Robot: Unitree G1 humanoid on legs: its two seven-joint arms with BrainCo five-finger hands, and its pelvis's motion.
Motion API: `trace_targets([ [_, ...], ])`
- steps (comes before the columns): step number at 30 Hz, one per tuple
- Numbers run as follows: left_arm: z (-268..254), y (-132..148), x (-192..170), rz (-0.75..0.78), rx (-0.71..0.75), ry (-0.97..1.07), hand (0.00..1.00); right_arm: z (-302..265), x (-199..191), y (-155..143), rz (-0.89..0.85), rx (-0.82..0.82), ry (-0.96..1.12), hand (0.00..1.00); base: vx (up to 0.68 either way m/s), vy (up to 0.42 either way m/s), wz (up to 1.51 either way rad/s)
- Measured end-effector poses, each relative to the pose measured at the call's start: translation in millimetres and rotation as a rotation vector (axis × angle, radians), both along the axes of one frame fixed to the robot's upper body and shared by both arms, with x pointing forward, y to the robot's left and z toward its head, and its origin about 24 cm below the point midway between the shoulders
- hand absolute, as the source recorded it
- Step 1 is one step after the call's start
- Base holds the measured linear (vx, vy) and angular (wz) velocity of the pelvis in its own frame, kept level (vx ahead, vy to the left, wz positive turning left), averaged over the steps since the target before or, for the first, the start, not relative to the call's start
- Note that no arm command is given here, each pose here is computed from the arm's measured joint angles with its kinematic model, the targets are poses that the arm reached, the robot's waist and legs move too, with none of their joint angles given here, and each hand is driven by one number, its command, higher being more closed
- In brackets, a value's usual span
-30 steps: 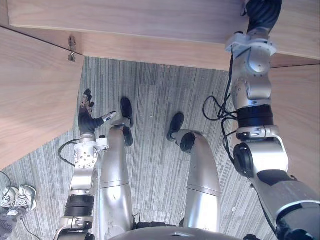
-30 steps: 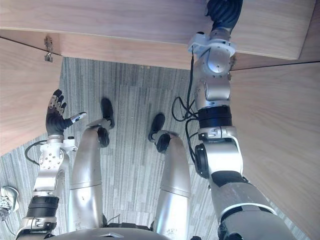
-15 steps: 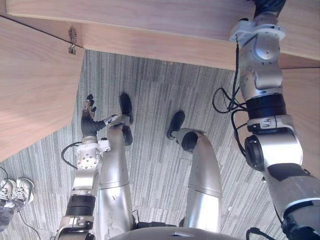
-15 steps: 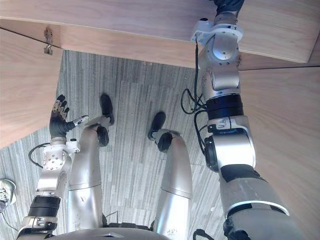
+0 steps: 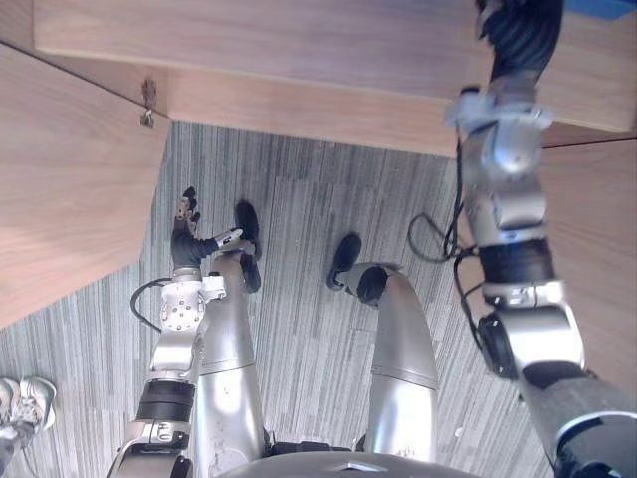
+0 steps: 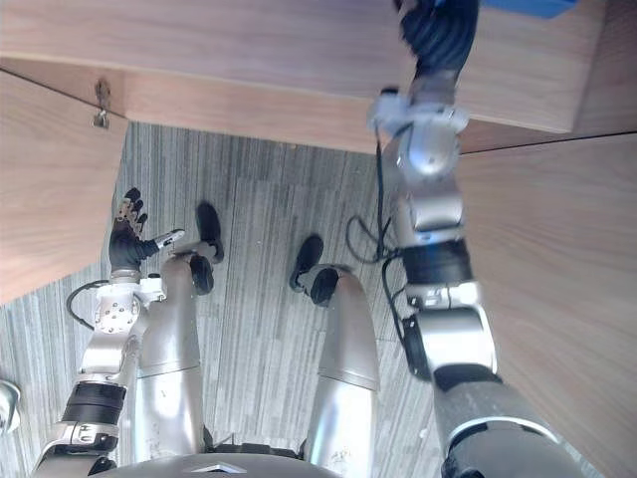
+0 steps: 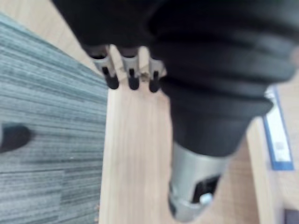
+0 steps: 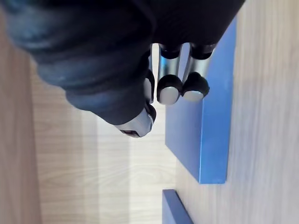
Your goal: Walk over to the cabinet, pick up the folder, carry it to the office cabinet, place the folder inside the office cabinet, then close the office cabinet door
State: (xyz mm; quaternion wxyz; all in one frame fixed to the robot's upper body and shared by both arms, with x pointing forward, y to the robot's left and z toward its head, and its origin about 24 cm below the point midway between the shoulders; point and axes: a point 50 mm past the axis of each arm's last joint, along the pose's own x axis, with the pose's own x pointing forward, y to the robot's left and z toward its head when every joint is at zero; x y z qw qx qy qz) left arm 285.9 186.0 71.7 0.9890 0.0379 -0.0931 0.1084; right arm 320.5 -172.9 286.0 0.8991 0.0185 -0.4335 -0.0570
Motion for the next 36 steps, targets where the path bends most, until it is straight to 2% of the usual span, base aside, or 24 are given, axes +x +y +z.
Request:
trace_targets([
  [8, -32.9, -0.3, -9.9, 0.011, 0.029, 0.149, 0.00, -76.6, -49.2, 28.7, 0.015, -0.197, 0.087, 1.00, 0.01, 0.025, -0.17],
  [14, -81.6, -1.8, -41.0, 0.019, 0.050, 0.348, 0.00, -164.7, -78.4, 50.3, 0.096, -0.400, 0.382, 1.00, 0.15, 0.049, -0.10],
  [19, -120.8, -6.8, -66.6, -0.012, 0.078, 0.529, 0.00, -254.2, -93.1, 41.4, 0.055, -0.414, 0.787, 1.00, 0.14, 0.051, -0.07],
  [23, -150.2, -5.7, -84.4, -0.021, 0.106, 0.680, 0.00, -323.4, -109.0, 22.2, -0.011, -0.378, 1.130, 1.00, 0.13, 0.047, -0.05],
  [29, -171.5, 2.1, -102.2, -0.009, 0.118, 0.802, 0.00, -376.8, -137.5, -7.4, -0.102, -0.334, 1.432, 1.00, 0.08, 0.041, -0.10],
  [35, -187.5, 5.6, -119.0, 0.003, 0.118, 0.900, 0.00, -406.0, -161.0, -19.3, -0.145, -0.227, 1.629, 1.00, 0.02, 0.051, -0.11],
  [36, -190.3, 6.6, -122.1, 0.008, 0.115, 0.921, 0.00, -410.5, -166.3, -22.8, -0.166, -0.196, 1.667, 0.00, -0.02, 0.059, -0.08],
])
